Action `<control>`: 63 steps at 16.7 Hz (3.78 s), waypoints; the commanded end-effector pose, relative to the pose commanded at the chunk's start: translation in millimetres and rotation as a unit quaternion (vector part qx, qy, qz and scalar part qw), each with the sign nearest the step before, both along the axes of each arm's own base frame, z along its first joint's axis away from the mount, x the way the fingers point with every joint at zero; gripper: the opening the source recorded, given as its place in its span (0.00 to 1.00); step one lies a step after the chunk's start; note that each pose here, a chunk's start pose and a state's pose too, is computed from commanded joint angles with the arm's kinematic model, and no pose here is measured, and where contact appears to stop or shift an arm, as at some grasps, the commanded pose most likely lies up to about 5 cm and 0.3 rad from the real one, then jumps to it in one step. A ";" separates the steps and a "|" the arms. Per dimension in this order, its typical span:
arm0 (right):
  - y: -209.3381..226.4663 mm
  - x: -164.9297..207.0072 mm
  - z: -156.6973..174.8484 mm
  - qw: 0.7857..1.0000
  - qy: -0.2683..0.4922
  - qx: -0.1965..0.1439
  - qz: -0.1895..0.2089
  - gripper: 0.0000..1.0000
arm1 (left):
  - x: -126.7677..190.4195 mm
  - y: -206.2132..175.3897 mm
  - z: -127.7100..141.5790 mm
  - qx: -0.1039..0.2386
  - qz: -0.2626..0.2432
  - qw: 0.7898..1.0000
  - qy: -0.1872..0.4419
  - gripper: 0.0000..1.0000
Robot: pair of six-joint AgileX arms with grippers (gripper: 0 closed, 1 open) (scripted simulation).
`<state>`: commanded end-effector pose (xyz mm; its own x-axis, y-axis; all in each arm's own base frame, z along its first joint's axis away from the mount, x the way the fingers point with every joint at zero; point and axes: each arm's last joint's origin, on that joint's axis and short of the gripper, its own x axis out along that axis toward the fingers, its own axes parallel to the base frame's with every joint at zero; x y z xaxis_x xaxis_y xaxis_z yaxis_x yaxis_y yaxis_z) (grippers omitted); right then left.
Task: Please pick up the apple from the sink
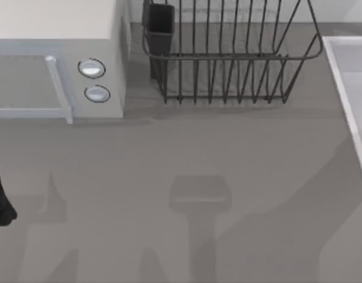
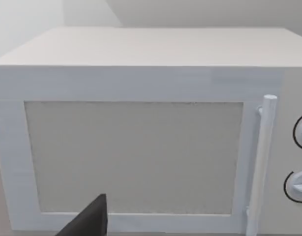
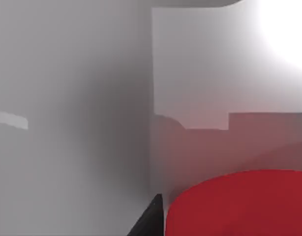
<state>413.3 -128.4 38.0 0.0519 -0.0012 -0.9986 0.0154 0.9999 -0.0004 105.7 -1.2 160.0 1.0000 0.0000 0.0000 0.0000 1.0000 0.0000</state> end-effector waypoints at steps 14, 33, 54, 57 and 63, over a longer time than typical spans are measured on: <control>-2.2 5.7 222.4 1.000 0.010 0.003 0.000 0.00 | 0.0 0.0 0.0 0.000 0.000 1.000 0.000 1.00; 211.6 -42.8 247.9 1.000 0.011 0.006 -0.003 0.00 | 0.0 0.0 0.0 0.000 0.000 1.000 0.000 1.00; 348.9 -182.7 200.1 1.000 0.030 -0.002 0.001 0.00 | 0.0 0.0 0.0 0.000 0.000 1.000 0.000 1.00; 350.8 -181.2 163.3 1.000 0.022 0.005 0.002 0.00 | 0.0 0.0 0.0 0.000 0.000 1.000 0.000 1.00; 346.7 -186.5 122.0 1.000 0.026 0.001 0.003 0.00 | 0.0 0.0 0.0 0.000 0.000 1.000 0.000 1.00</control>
<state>226.8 218.2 160.0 0.0000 0.0000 -1.0000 0.0100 0.9999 0.0000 105.7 -1.2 160.0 1.0000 0.0000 0.0000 0.0000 1.0000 0.0000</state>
